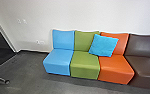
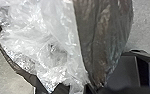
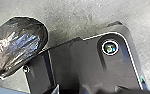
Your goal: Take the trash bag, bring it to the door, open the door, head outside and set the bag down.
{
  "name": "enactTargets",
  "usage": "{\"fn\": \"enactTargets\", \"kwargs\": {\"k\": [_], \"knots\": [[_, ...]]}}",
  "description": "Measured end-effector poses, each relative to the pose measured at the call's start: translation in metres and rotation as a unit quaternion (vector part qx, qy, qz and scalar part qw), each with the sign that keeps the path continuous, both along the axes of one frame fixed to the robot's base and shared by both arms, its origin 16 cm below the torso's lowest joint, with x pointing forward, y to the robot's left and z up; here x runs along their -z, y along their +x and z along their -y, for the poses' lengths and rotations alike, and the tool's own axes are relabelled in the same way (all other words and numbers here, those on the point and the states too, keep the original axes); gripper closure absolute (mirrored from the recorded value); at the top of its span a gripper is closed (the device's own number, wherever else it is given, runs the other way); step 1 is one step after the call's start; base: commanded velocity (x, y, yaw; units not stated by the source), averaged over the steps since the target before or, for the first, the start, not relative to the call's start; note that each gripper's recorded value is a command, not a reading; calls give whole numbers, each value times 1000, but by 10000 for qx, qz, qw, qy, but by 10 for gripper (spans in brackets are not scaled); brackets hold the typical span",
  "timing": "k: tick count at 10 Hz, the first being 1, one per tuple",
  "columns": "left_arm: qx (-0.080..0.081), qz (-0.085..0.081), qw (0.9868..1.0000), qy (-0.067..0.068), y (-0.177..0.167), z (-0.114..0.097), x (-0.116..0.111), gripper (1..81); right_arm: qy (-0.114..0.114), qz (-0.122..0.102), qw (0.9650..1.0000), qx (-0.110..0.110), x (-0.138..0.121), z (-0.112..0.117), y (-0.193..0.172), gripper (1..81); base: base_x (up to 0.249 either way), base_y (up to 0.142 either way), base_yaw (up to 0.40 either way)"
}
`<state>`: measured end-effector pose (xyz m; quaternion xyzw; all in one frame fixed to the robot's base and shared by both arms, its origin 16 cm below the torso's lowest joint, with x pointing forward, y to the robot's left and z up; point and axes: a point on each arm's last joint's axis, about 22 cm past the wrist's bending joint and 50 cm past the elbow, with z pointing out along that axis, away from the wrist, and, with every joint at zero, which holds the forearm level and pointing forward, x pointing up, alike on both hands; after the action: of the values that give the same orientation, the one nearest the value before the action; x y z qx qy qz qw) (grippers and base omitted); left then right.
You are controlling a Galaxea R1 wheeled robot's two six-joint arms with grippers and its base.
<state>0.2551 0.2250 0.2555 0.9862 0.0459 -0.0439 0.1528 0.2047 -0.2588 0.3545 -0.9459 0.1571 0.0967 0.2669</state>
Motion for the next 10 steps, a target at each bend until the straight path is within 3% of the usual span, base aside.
{"fn": "enactTargets", "kwargs": {"k": [3, 7, 10], "knots": [[73, -248, 9997, 36, -63, 0, -19, 811, 43, -221, 9997, -27, -11, -23, -33, 10, 0, 0, 0], [78, -433, 9990, -95, -100, 24, -45, 811, -79, -520, 9986, -90, -23, -29, -82, 10, 0, 0, 0], [113, -352, 9992, -123, -107, 28, -66, 811, -72, -447, 9989, -126, -40, -38, -95, 10, 0, 0, 0]]}}
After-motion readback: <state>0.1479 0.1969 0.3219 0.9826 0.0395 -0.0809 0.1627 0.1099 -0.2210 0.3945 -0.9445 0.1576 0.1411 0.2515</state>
